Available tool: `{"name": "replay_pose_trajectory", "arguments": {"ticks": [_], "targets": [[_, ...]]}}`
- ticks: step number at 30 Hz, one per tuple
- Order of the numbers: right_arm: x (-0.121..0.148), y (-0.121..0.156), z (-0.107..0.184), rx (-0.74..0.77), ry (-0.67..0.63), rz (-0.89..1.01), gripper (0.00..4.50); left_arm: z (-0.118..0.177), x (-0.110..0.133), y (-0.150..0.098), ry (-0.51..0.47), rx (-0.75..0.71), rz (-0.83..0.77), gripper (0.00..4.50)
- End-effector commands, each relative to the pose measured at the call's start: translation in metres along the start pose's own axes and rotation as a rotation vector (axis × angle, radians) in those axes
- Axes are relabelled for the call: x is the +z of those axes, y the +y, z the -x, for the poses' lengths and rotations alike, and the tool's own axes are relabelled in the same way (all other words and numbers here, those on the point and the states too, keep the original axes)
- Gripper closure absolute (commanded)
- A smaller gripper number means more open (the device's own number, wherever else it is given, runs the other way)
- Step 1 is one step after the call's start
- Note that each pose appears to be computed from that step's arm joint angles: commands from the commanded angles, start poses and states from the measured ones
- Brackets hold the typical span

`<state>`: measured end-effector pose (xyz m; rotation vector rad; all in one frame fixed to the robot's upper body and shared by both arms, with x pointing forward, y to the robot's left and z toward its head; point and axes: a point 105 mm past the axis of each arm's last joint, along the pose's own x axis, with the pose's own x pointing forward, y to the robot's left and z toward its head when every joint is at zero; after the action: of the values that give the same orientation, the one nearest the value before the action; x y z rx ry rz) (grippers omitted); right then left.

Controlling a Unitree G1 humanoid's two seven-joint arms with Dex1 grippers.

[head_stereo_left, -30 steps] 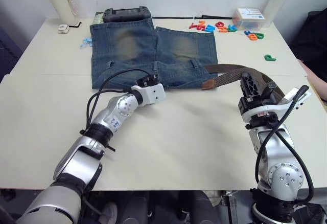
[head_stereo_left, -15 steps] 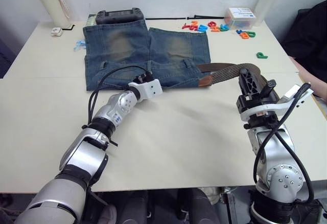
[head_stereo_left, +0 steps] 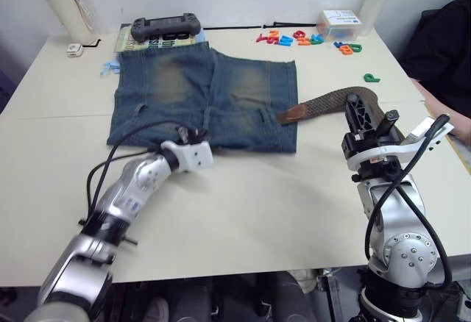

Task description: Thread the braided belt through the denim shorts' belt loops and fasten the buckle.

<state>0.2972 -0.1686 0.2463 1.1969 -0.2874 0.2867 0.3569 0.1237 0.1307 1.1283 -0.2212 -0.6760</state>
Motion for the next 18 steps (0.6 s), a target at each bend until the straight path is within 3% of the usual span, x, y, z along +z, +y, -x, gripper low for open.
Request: {"name": "replay_pose_trajectory", "arguments": {"ticks": [1, 5, 14, 18], "targets": [[0.004, 0.011, 0.002, 0.030, -0.013, 0.032, 4.50, 0.021, 0.029, -0.039, -0.060, -0.176, 0.124, 4.03], [0.003, 0.011, 0.004, 0.021, 0.011, 0.057, 4.50, 0.049, 0.043, -0.061, -0.054, -0.269, 0.295, 4.03], [0.002, 0.007, 0.007, -0.009, 0.055, 0.112, 4.50, 0.067, 0.027, -0.073, 0.130, -0.289, 0.459, 4.03], [0.001, 0.000, 0.008, -0.041, 0.085, 0.135, 4.50, 0.068, 0.027, -0.075, 0.129, -0.280, 0.552, 2.22]]}}
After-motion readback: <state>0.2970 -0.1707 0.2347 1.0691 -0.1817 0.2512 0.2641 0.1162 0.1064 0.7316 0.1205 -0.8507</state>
